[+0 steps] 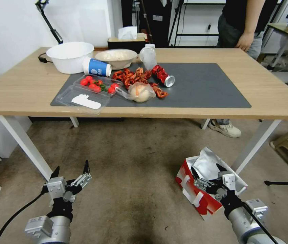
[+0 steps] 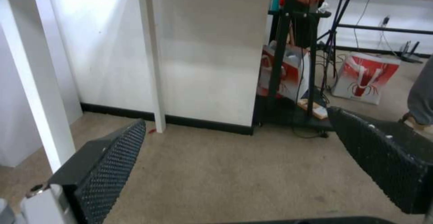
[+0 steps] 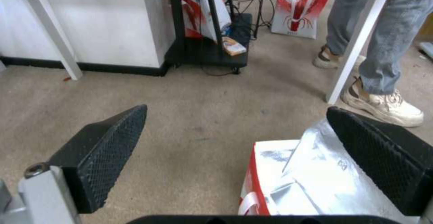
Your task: Pick up the food delivery bag from the floor and place it on the table.
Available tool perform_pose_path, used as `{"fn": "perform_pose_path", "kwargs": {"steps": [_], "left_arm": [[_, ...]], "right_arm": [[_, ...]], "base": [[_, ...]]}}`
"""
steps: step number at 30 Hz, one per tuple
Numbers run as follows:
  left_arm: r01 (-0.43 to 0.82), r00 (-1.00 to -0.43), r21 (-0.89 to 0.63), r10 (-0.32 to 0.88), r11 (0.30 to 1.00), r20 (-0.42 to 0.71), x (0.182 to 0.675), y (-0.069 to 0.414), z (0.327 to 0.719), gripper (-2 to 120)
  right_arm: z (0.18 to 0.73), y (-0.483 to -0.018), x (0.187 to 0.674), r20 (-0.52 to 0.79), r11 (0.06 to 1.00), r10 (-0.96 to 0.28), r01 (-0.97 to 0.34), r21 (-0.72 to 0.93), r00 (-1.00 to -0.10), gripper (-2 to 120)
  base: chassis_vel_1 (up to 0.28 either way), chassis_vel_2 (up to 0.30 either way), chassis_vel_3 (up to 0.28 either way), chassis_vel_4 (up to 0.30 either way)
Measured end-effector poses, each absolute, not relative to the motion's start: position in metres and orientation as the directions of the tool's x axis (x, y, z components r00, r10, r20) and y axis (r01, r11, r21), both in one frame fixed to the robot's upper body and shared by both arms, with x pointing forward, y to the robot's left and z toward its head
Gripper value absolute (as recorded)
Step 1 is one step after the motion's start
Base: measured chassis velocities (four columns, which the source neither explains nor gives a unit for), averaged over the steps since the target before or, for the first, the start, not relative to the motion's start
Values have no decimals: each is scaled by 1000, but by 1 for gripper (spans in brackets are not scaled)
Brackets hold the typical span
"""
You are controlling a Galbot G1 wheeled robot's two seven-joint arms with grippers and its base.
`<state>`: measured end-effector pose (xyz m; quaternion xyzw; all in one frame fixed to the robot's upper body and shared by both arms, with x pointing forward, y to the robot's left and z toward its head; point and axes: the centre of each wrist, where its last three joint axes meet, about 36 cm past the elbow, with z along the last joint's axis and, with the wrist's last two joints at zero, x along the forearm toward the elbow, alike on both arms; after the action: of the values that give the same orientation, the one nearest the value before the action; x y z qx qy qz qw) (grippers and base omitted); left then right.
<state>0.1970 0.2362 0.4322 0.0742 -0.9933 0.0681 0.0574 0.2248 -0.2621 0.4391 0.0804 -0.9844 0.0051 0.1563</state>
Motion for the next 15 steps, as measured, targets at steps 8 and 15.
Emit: {"fn": "perform_pose_path", "kwargs": {"steps": [8, 15], "left_arm": [[-148, -984, -117, -135, 982, 112, 197, 241, 430, 100], [-140, -986, -114, -128, 983, 111, 197, 242, 430, 100]], "right_arm": [[438, -263, 225, 310, 986, -160, -164, 14, -937, 100], [437, -263, 225, 311, 986, -162, -166, 13, -937, 100]], "base": [[0, 0, 0, 0], [0, 0, 0, 0]]}}
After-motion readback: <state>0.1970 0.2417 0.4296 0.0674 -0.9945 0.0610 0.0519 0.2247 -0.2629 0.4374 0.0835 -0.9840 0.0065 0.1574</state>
